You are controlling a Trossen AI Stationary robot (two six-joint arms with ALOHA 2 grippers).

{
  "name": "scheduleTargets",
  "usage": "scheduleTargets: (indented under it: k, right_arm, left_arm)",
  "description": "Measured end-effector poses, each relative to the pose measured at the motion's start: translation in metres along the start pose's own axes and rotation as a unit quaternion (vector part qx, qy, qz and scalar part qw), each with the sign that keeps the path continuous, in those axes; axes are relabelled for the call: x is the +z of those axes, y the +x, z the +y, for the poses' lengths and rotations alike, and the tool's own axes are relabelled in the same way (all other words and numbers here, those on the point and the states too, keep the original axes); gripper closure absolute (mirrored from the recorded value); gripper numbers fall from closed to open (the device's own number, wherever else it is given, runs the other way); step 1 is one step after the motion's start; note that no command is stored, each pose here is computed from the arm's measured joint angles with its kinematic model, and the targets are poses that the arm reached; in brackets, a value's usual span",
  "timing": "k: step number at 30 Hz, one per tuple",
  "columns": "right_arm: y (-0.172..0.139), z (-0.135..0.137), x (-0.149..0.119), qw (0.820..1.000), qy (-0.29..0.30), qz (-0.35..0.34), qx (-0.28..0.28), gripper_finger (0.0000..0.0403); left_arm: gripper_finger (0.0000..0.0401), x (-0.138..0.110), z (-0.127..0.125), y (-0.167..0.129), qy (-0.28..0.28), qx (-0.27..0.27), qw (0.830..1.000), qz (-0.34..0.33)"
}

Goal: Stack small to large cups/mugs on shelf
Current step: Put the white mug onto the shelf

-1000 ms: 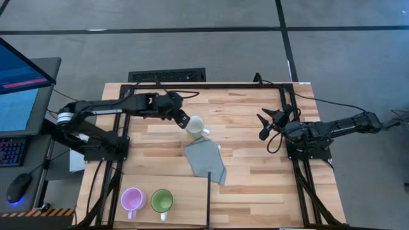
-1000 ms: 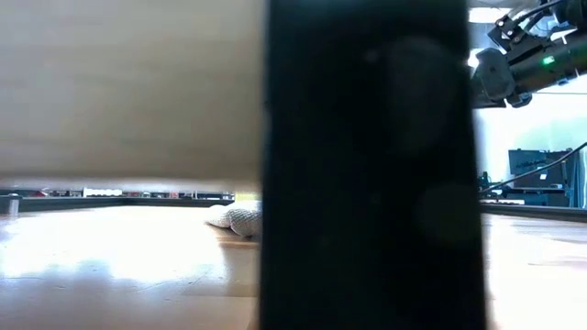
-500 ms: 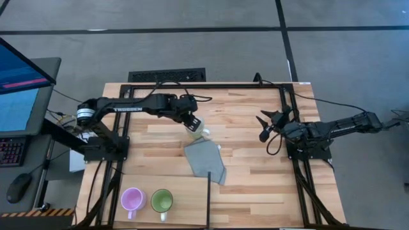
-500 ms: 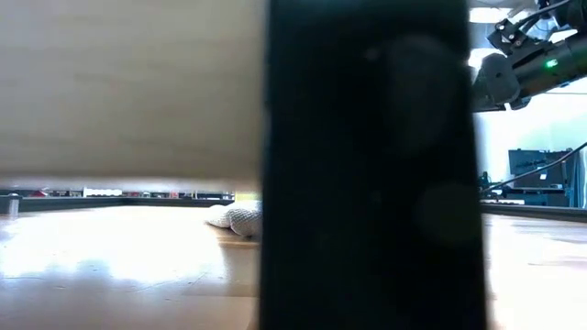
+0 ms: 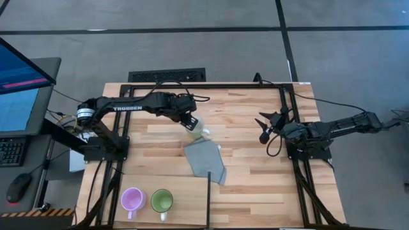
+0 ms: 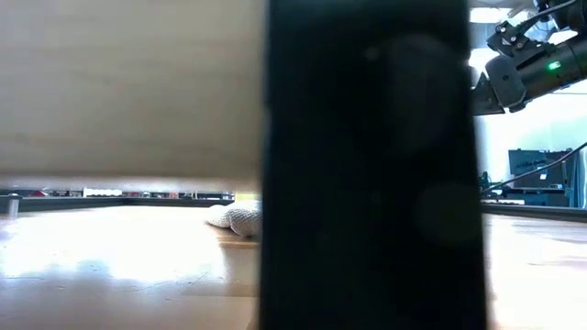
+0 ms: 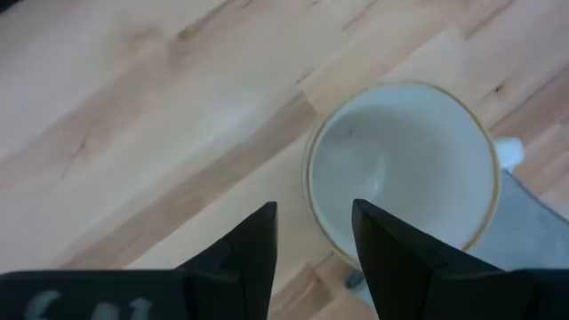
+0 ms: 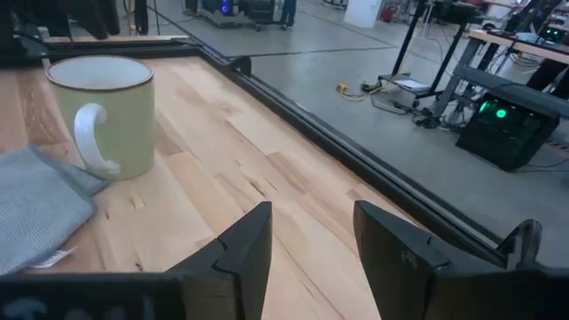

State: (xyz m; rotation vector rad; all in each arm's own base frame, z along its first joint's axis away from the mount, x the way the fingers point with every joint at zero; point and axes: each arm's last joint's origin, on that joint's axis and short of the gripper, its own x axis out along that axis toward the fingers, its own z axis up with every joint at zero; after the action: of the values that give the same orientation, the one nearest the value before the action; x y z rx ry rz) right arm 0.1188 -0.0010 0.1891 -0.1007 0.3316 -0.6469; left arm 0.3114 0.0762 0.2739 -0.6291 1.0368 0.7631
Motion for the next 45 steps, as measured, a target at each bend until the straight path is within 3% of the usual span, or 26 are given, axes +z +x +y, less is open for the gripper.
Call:
scheduleTargets:
  k: [24,35,40,45]
  right_arm:
    - [0.0,0.0,0.0,1.0,-0.001,0.001,0.0,0.022]
    - [0.0,0.0,-0.002,1.0,-0.007,0.006,0.0,0.022]
    - [0.0,0.0,-0.002,1.0,-0.007,0.007,-0.001,0.0222]
    - [0.0,0.0,-0.002,1.0,-0.008,0.008,-0.001,0.0222]
  left_arm:
    - [0.0263,0.001,0.0,0.001,-0.015,-0.015,1.0,0.01]
    - [0.0263,0.007,0.001,0.037,-0.003,0.015,0.999,0.039]
    - [0.0263,0.01,0.005,0.053,-0.006,0.007,0.997,0.078]
    - [0.0263,0.012,0.005,0.061,0.027,-0.002,0.996,0.089]
